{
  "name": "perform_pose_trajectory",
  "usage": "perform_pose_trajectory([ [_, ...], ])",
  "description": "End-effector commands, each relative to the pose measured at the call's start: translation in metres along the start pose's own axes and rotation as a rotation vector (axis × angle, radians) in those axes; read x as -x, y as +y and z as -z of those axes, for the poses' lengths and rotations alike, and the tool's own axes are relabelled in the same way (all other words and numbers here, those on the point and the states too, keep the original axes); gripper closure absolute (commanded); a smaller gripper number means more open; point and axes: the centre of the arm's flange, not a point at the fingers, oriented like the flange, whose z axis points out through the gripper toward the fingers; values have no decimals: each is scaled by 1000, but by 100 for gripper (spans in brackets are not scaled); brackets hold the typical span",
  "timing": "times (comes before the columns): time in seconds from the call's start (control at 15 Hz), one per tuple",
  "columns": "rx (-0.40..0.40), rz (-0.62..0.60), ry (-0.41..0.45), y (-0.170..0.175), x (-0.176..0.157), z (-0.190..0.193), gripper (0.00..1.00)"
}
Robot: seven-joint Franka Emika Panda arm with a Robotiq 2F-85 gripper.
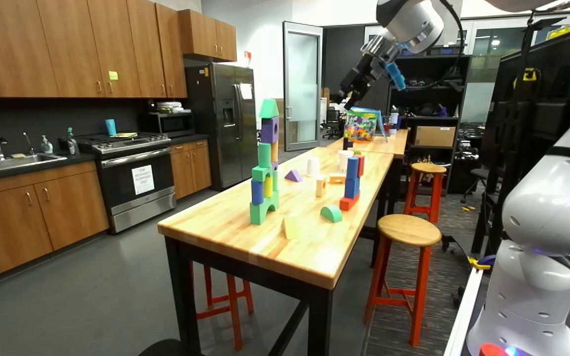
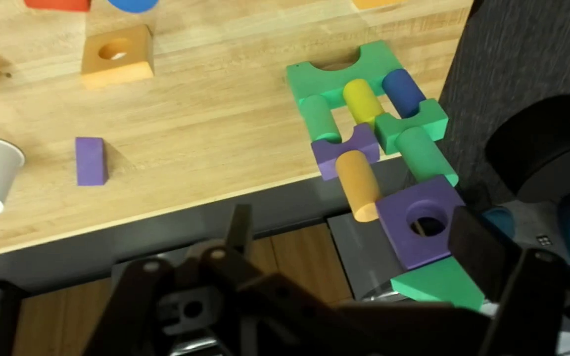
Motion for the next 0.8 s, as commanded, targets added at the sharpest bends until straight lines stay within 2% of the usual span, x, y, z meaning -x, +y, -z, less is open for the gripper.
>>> perform_pose_trajectory([
  [0.0, 75, -71, -99, -19, 2, 20, 0],
  [0.13, 104, -93, -159, -27, 5, 30, 0],
  [0.2, 73, -86, -211, -30, 6, 32, 0],
  [0.27, 80, -77, -155, -18, 7, 17, 0],
  [0.73, 75, -84, -164, -16, 9, 17, 0],
])
